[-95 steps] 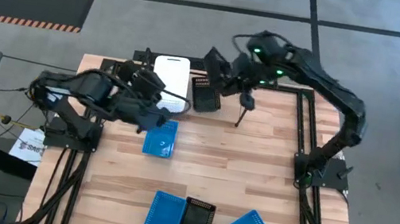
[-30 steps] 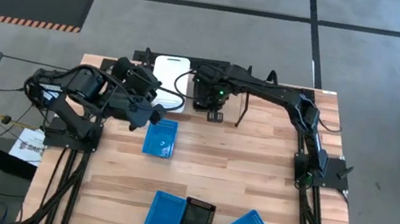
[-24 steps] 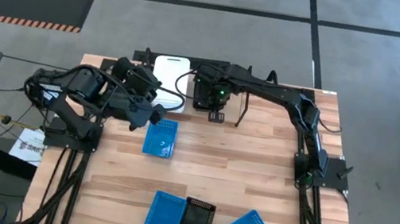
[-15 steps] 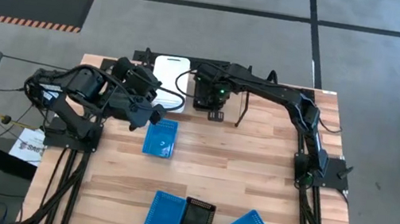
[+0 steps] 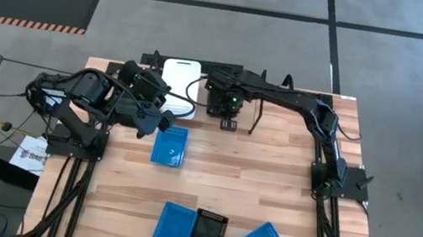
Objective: Stack baskets on shelf by color
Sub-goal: Stack the top black bin on top of the black bin on the shelf
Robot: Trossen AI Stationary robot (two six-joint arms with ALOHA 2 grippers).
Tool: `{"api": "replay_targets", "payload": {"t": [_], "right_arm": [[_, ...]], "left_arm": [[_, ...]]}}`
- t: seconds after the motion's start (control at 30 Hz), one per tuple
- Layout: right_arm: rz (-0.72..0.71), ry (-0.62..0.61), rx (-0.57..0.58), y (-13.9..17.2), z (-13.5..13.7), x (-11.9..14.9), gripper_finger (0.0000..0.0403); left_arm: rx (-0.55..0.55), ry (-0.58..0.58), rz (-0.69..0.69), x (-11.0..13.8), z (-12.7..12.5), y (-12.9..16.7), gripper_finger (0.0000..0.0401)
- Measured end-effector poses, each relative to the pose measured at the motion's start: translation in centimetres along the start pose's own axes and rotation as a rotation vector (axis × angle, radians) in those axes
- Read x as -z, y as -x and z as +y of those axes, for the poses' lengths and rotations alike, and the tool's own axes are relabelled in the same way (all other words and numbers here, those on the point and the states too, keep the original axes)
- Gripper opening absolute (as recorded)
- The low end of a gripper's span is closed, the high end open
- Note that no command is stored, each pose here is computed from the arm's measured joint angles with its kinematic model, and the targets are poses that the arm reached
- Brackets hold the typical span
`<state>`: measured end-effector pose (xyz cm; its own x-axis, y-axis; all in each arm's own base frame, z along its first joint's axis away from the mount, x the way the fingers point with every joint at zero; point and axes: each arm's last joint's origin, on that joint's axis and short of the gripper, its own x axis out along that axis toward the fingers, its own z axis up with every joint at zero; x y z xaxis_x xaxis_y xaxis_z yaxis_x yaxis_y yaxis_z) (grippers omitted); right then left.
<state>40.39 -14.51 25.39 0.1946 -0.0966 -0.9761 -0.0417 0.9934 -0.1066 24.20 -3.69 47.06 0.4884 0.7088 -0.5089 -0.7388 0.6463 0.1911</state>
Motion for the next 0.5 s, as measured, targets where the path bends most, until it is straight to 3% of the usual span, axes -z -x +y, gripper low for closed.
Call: {"api": "replay_targets", "payload": {"t": [0.23,0.5], "right_arm": [[0.017,0.010,-0.004,-1.11,0.16,0.33,0.0006],[0.003,0.024,0.001,-1.11,0.37,0.09,0.0042]], "left_arm": [[0.000,0.000,0.000,0.00,0.00,0.00,0.0000],[0.000,0.000,0.000,0.00,0.00,0.00,0.0000]]}}
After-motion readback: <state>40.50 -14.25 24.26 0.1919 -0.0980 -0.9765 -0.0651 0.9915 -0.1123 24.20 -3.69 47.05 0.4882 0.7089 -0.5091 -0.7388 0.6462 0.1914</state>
